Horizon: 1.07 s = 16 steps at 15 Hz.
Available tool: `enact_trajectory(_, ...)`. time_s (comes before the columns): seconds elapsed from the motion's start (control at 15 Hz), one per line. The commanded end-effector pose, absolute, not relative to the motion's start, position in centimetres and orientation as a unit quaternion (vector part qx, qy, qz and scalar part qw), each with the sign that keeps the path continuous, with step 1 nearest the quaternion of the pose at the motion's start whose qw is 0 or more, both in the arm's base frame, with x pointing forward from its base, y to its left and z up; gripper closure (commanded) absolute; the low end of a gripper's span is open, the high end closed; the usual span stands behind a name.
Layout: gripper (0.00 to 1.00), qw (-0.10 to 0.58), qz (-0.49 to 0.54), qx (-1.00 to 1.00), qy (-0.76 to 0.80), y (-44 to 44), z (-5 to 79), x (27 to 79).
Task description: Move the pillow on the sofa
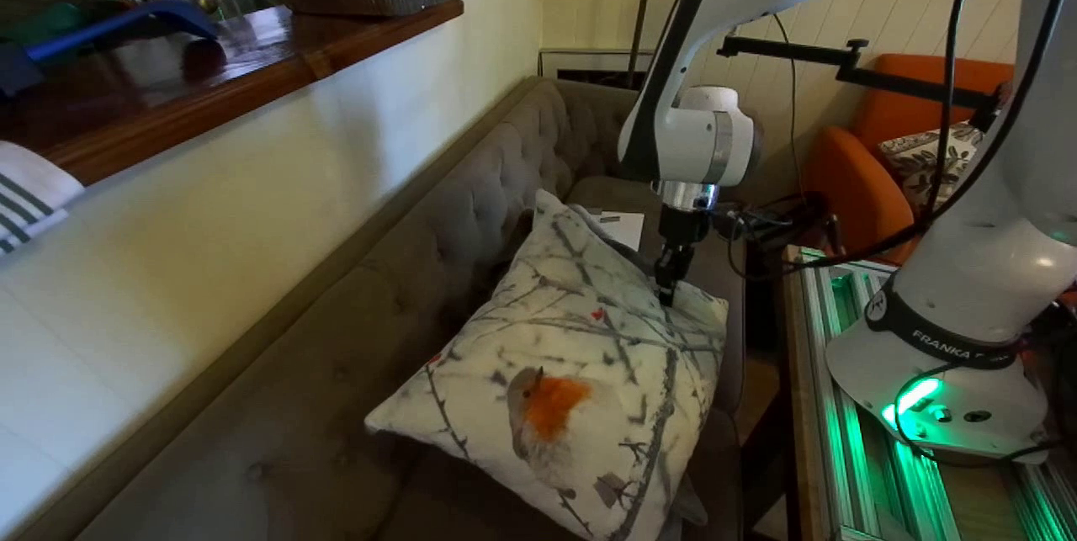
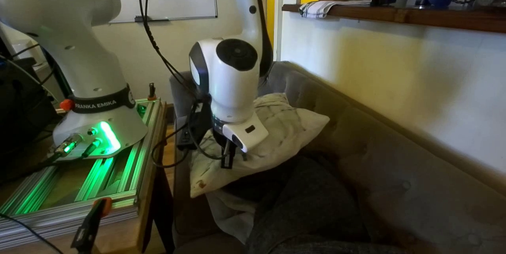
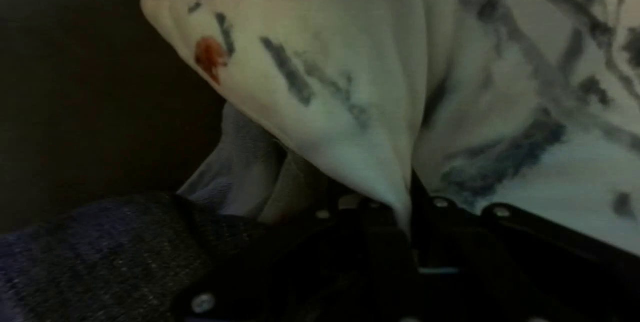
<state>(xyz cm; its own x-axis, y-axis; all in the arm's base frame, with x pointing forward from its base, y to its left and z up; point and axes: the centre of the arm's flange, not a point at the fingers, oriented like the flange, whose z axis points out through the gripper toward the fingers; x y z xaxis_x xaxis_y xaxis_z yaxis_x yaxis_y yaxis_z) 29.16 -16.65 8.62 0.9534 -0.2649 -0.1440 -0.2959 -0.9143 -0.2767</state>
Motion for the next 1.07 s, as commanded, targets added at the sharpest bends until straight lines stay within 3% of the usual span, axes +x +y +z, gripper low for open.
enact_trajectory(0.0, 0.97, 0.057, 0.044, -0.983, 0.168, -16.1, 8.6, 29.9)
enact_trajectory(0.4, 0.97, -0.062, 0.031, -0.981, 0.184, -14.4, 5.2, 32.6)
enact_trajectory(1.0, 0.97, -0.201, -0.036, -0.932, 0.301, -21.7, 6.3, 27.4)
